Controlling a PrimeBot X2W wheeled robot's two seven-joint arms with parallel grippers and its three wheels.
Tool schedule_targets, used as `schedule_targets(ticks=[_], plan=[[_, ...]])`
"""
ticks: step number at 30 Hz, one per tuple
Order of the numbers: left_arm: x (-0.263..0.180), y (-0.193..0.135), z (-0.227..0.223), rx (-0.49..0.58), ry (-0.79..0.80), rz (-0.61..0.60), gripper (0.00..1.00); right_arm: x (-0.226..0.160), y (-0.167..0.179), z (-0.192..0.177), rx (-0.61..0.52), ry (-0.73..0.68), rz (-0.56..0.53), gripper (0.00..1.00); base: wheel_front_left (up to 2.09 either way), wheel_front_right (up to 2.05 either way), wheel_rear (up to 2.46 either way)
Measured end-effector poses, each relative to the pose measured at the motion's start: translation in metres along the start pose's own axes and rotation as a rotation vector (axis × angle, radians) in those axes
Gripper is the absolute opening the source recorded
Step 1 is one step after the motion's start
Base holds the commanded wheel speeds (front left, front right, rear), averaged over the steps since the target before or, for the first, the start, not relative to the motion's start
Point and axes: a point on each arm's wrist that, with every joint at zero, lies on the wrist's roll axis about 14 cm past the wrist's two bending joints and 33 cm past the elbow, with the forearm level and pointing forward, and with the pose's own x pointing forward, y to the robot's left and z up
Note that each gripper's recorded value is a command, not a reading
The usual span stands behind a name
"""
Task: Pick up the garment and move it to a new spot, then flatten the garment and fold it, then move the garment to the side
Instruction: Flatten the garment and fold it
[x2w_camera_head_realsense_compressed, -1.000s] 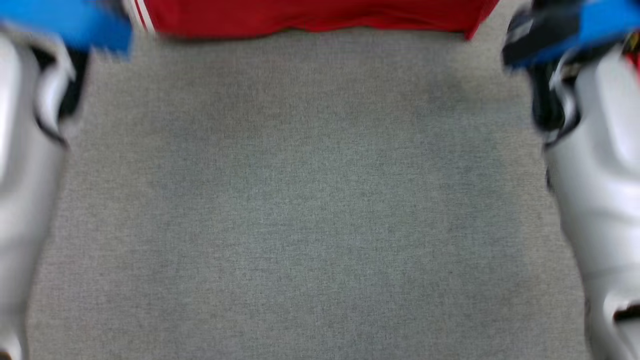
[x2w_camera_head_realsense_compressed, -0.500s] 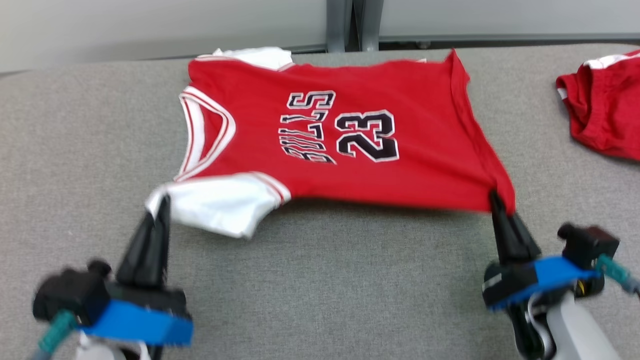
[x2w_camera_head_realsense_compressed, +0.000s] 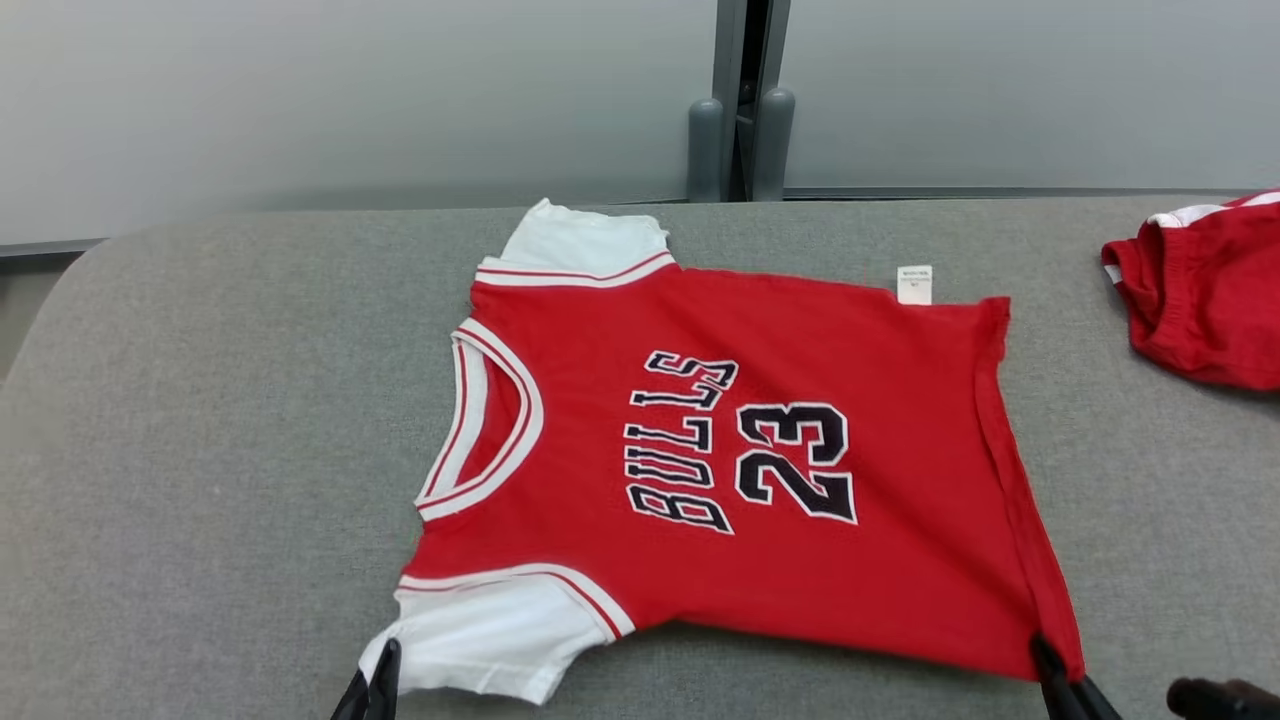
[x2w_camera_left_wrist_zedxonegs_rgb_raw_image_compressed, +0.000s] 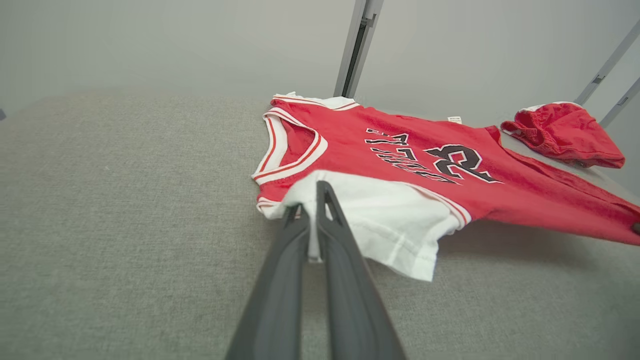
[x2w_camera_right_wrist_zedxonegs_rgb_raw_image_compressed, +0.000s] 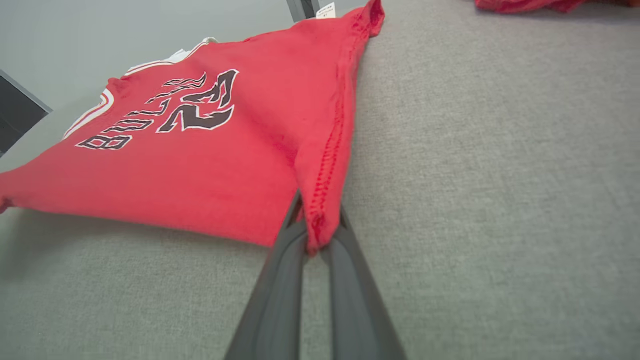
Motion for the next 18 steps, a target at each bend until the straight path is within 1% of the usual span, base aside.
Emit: schedule_targets(ticks=[5, 9, 14, 18], plan=[[-0.012, 0.005, -0.008, 0.002, 0.028, 0.023, 0.00, -0.020, 0.001, -0.017, 0.033, 0.078, -0.022, 0.00, 0.00, 0.00, 0.00], [-0.012, 0.000, -0.013, 0.004, 0.046, -0.007, 0.00, -0.024, 0.004, -0.021, 0.031, 0.109, -0.021, 0.00, 0.00, 0.00, 0.00], [0.004, -0.009, -0.005, 0.028, 0.019, -0.068, 0.00, -0.022, 0.003, -0.017, 0.029, 0.111, -0.027, 0.00, 0.00, 0.00, 0.00], [0.021, -0.013, 0.003, 0.073, 0.000, -0.122, 0.00, -0.017, 0.004, -0.014, 0.029, 0.116, -0.024, 0.00, 0.00, 0.00, 0.00]])
